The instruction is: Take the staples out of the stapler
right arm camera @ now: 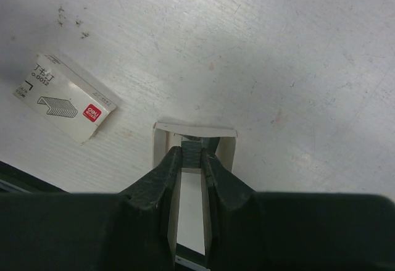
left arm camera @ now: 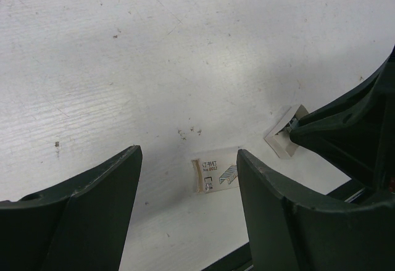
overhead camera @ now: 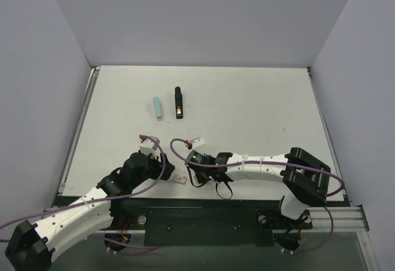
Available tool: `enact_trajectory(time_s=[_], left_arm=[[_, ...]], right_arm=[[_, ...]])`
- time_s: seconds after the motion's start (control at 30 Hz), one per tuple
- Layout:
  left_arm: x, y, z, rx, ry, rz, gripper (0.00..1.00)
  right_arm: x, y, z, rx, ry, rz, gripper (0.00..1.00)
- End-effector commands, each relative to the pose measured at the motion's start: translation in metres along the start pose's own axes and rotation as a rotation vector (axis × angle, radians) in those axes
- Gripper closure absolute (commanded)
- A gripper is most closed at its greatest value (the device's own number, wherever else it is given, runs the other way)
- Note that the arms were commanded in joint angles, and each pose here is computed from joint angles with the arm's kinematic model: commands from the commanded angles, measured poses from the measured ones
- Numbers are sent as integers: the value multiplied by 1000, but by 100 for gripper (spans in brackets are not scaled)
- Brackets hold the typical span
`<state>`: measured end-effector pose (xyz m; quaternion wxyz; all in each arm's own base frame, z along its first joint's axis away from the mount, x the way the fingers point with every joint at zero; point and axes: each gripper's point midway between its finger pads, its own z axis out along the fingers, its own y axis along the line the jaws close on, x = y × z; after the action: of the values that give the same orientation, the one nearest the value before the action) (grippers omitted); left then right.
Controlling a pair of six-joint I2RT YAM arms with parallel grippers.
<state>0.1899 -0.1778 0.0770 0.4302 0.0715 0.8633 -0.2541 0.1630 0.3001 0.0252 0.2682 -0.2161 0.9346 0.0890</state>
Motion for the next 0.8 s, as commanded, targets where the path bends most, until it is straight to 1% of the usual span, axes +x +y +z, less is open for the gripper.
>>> enact_trajectory(time_s=[0.0, 0.37, 0.5, 0.57, 0.77], left_arm=[[-7, -5, 0, 18, -22, -8, 27], [-7, -6, -1, 19, -24, -8, 27], [-7, -6, -1, 19, -24, -8, 27], [-7, -6, -1, 19, -24, -8, 27], [-6, -6, -1, 19, -22, -7, 27]], right_arm=[[5, -2, 2, 34, 14, -10, 92], [4, 2, 1, 31, 13, -15, 90], [3, 3, 0, 32, 9, -15, 82], [1, 3, -1, 32, 4, -14, 77], [-8, 6, -6, 35, -15, -24, 71]])
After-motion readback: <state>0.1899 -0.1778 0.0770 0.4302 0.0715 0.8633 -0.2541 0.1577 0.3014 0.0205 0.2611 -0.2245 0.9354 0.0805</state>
